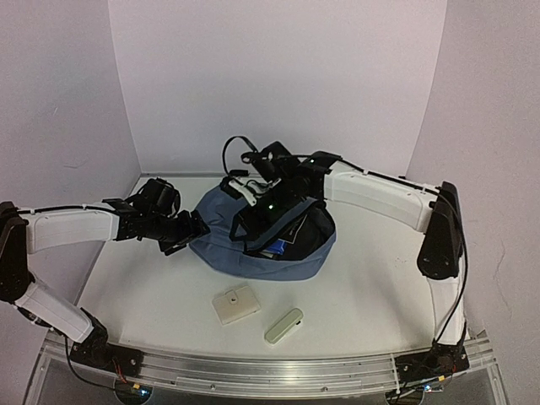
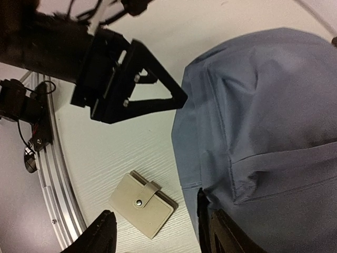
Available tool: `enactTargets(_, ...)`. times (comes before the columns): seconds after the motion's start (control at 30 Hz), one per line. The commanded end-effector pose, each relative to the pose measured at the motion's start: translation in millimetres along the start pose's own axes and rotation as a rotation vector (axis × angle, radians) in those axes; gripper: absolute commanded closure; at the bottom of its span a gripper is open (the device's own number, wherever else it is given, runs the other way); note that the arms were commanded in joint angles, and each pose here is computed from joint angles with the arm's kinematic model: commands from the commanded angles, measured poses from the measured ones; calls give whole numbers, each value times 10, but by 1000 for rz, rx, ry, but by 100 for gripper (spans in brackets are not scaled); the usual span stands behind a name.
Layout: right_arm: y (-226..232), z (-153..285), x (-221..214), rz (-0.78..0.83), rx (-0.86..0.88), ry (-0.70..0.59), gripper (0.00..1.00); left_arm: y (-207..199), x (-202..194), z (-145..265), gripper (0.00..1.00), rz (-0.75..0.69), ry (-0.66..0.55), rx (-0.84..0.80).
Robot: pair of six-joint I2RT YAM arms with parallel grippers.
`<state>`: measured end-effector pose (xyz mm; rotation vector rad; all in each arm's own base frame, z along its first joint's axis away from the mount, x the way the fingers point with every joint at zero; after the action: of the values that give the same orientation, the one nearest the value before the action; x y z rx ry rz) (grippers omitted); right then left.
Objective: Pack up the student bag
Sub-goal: Zip the student bag at the center of the board.
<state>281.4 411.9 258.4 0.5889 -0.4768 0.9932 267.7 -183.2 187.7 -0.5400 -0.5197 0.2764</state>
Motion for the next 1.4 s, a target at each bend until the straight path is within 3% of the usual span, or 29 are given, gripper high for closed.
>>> enactTargets(0.0, -135, -108, 5, -23, -112, 17, 42, -37, 67, 102, 14, 35, -47, -36)
enactTargets(0.2, -203, -332, -61, -38, -112, 55, 45, -47, 71, 63, 13, 31, -42, -40)
enactTargets(0.47, -261, -540, -173, -53, -103, 101, 60, -62, 96, -18, 13, 34, -39, -32)
enactTargets(0.63, -260, -580, -211, -57, -86, 114, 72, -75, 111, -123, 13, 34, -29, -32)
enactTargets(0.83, -243, -569, -207, -59, -68, 112, 100, -73, 151, -235, 18, 44, -26, -41)
enactTargets(0.93, -194, -493, -193, -61, -37, 103, 100, -57, 182, -292, 22, 53, -28, -50)
enactTargets(1.03, -139, -398, -173, -60, -10, 90, 100, -72, 206, -349, 29, 41, -42, -72)
enactTargets(1.37, -83, -256, -312, -40, -2, 116, 100, 104, 298, -535, 79, 86, -40, -26)
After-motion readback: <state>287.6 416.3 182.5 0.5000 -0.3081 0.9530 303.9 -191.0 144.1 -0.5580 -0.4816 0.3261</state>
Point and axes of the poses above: each gripper's point midway between its finger pads, its own z axis back along the fingers, its own y axis along the line the jaws close on, x = y × z, the point moved 9 cm from there along z, back along the fingers
